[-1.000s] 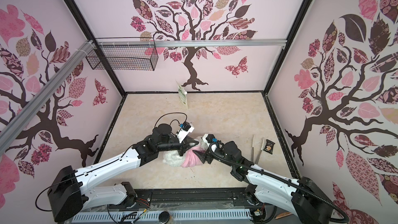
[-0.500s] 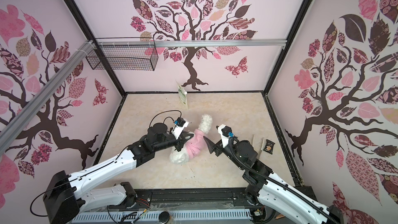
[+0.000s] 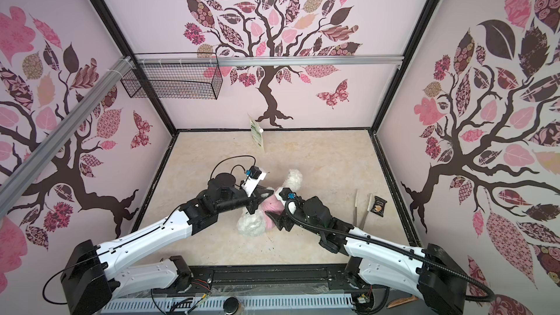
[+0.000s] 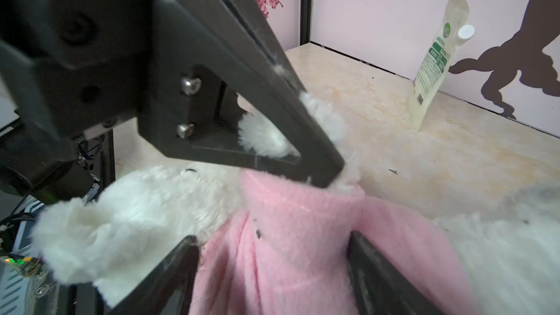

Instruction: Dress the teddy bear

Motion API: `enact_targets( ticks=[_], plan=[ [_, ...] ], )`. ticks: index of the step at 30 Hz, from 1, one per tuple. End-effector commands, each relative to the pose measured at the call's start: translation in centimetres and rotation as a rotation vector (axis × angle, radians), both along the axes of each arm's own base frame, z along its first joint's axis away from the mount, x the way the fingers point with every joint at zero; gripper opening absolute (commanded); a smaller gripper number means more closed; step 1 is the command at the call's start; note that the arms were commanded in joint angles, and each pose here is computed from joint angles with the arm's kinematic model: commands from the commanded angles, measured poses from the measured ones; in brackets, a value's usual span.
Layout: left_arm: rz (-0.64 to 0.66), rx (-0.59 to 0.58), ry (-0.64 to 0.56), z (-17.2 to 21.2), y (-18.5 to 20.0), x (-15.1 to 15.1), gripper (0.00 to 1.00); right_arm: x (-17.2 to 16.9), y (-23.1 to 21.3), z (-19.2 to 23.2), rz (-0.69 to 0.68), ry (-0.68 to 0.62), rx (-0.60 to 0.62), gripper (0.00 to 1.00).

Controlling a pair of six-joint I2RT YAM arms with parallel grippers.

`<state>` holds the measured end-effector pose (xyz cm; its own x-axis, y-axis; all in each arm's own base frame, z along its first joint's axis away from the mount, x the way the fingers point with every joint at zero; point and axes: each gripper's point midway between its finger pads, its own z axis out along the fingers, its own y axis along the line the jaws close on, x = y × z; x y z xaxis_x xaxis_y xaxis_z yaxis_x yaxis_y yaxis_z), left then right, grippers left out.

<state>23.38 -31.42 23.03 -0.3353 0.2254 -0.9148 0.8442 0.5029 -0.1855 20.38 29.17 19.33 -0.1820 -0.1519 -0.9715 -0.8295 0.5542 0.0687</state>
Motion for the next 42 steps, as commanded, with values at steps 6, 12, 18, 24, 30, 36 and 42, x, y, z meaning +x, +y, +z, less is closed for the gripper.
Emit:
enact_targets(
  ticks=[6,12,18,24,30,36,42],
  plan=[
    [-0.06,-0.058,0.02,0.2,-0.6,-1.1,0.0,1.3,0.4,1.8,-0.043,-0.099,0.07,0.76],
    [-0.08,-0.101,0.033,0.9,-0.9,-1.5,0.0,2.0,0.5,1.3,-0.053,-0.134,0.066,0.6],
    [-0.106,-0.213,0.026,3.4,-0.7,-2.4,0.03,1.5,0.0,-0.1,-0.028,-0.104,0.098,0.27],
    [-0.101,-0.183,0.037,3.3,-0.6,-2.4,0.18,0.0,0.1,0.1,0.038,-0.111,0.114,0.17],
    [-0.125,-0.128,0.051,2.4,-1.0,-2.3,0.27,-0.1,0.0,0.4,0.041,-0.116,0.12,0.17],
    [-0.138,-0.115,0.055,2.0,-1.3,-2.3,0.22,-0.2,-0.2,0.5,0.039,-0.115,0.126,0.17],
    [-0.163,-0.096,0.069,1.3,-1.5,-2.6,0.23,-0.1,-0.5,1.3,0.024,-0.128,0.147,0.18]
  ],
)
